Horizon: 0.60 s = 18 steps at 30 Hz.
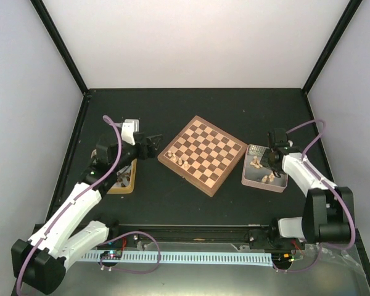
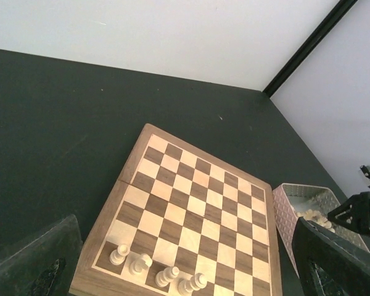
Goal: Set up the chess pieces on the board
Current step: Pick up the chess piece from the storage box.
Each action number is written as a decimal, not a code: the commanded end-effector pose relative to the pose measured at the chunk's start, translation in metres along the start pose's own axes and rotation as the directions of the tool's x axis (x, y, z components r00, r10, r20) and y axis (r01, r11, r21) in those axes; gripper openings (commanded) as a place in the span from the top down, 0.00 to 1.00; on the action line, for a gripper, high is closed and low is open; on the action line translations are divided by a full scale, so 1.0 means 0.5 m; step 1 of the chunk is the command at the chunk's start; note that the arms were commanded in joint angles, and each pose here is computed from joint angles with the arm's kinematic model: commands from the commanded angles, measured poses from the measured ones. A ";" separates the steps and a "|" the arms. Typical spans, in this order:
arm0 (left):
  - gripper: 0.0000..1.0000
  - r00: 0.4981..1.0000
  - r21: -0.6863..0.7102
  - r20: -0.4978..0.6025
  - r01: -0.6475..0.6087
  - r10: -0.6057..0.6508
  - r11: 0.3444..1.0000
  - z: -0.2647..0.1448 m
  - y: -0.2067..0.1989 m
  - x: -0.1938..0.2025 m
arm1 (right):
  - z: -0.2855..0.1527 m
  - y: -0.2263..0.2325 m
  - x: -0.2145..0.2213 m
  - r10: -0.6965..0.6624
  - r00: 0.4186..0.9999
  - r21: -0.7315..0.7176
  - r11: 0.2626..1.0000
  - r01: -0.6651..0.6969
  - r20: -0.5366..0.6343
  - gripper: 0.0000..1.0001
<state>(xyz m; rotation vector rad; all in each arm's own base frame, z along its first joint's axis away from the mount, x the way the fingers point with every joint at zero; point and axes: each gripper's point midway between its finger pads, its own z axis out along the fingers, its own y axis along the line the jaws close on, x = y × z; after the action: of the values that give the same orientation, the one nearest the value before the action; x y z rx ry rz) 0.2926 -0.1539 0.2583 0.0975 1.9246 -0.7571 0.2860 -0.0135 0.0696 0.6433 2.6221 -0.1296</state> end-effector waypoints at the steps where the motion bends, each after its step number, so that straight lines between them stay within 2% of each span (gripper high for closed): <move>1: 0.05 0.998 0.043 0.057 -0.042 0.040 0.998 0.000 -0.032 -0.061 | 0.029 0.015 -0.045 -0.006 1.000 -0.007 1.000 0.006 0.021 0.75; 4: 0.05 0.998 0.050 0.049 -0.039 0.037 0.998 0.000 -0.035 -0.060 | 0.048 0.026 -0.045 -0.028 1.000 -0.013 1.000 0.028 -0.008 0.79; 18: 0.05 0.996 0.040 0.072 -0.060 0.057 0.997 -0.012 -0.032 -0.059 | 0.076 0.024 -0.048 -0.050 0.999 0.023 0.998 0.051 -0.022 0.81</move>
<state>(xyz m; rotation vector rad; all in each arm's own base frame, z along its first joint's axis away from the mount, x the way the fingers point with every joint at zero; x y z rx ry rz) 0.2967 -0.1575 0.2672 0.1228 1.9097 -0.7586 0.3158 -0.0157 0.0414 0.5958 2.6843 -0.1457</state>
